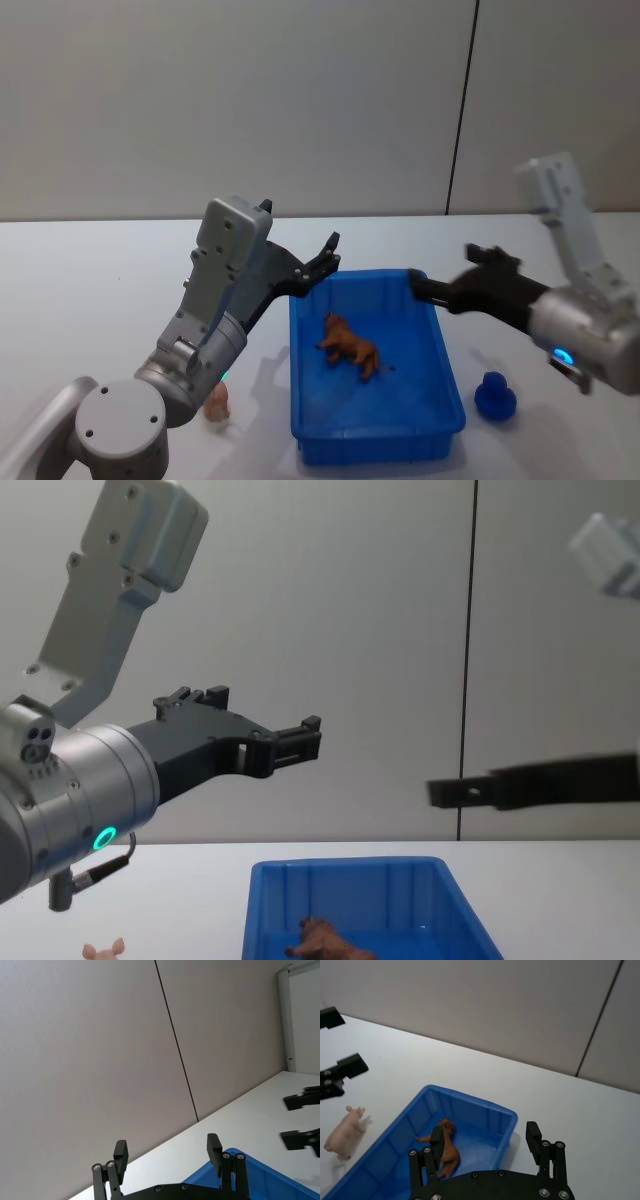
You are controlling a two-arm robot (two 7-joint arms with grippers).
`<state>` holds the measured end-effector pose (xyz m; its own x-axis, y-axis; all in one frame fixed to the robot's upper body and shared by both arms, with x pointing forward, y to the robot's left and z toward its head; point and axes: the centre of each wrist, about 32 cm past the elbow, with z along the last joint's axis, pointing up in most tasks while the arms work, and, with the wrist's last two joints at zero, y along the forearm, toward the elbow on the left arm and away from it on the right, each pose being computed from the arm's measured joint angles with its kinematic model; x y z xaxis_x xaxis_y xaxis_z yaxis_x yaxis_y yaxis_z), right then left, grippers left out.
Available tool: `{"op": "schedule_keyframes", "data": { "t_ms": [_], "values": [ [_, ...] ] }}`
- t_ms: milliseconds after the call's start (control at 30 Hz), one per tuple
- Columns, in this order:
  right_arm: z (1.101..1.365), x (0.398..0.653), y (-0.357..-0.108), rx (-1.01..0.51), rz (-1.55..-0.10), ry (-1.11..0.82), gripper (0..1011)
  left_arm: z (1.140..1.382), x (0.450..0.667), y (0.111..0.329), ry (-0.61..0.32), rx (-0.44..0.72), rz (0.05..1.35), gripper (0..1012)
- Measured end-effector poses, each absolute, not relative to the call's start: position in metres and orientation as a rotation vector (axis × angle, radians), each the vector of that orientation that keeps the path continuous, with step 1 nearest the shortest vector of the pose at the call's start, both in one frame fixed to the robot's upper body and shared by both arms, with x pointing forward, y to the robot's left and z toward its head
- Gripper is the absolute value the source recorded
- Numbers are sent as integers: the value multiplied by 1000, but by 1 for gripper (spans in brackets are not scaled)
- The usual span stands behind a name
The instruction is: Pick up the two dolls from the table and place them into the box.
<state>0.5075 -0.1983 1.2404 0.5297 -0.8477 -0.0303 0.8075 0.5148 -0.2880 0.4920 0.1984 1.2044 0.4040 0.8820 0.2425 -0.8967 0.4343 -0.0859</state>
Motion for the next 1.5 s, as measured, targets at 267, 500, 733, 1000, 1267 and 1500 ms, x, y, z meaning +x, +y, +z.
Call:
{"op": "schedule_keyframes", "data": {
  "t_ms": [267, 500, 733, 1000, 1267, 1500],
  "values": [
    [1238, 476, -224, -260, -1056, 196, 1001, 1204, 492, 198, -268, 61, 1124, 1001],
    [1236, 452, -237, -272, -1073, 214, 1001, 1204, 492, 198, -268, 61, 1124, 1001],
    [1232, 431, -248, -300, -1097, 241, 1001, 1204, 492, 198, -268, 61, 1124, 1001],
    [1226, 412, -258, -352, -1128, 293, 1001, 1204, 492, 198, -268, 61, 1124, 1001],
    [1220, 406, -263, -404, -1133, 347, 1001, 1204, 492, 198, -268, 61, 1124, 1001],
    [1212, 410, -264, -441, -1126, 382, 1001, 1204, 492, 198, -268, 61, 1124, 1001]
  ]
}}
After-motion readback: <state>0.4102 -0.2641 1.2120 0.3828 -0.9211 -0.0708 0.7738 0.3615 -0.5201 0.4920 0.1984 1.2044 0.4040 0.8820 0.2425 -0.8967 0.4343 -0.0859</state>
